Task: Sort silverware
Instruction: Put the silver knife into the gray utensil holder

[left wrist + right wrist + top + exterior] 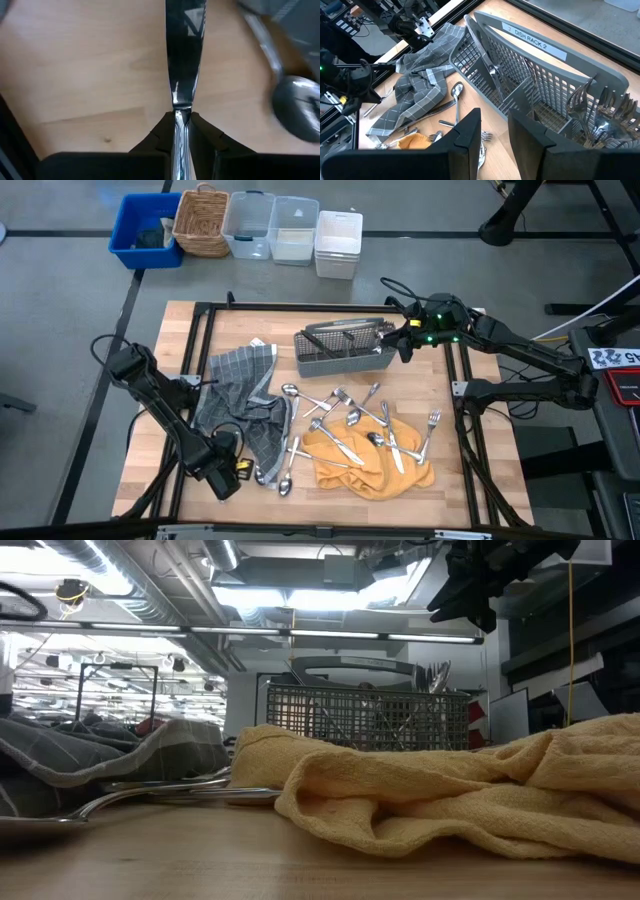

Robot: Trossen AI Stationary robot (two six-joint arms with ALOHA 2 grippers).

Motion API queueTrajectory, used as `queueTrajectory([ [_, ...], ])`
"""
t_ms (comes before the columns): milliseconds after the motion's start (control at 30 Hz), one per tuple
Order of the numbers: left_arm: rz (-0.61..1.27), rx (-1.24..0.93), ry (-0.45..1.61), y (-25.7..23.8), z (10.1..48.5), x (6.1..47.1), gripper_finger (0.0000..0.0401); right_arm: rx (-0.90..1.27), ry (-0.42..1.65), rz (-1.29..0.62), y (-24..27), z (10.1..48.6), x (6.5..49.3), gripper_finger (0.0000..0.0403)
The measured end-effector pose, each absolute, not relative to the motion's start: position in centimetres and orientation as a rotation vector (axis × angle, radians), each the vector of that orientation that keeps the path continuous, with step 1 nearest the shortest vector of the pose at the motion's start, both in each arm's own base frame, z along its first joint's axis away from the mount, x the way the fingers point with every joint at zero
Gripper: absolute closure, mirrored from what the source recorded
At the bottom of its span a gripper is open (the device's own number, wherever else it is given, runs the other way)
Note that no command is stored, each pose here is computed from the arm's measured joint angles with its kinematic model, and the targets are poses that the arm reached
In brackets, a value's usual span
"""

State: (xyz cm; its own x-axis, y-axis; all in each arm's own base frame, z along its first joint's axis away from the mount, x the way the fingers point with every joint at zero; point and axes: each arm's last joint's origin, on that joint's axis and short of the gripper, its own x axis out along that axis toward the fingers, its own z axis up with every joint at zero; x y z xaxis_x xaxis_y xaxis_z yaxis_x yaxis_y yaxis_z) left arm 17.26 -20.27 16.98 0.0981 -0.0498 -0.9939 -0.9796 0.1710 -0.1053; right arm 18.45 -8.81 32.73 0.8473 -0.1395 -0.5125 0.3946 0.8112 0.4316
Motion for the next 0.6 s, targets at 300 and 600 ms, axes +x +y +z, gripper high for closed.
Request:
queueTrajectory([
  [300,0.888,-1.236,0.993,-18.1,20.3,17.9,0.0372,0.555,0.478,-0.297,-8.8,32.8,18.5,0.0302],
  [600,0.834,-1.241,0.635,-14.6,23.5,19.0,0.0372,0.554,0.476,-0.296,-8.8,32.8,18.5,0.0302],
])
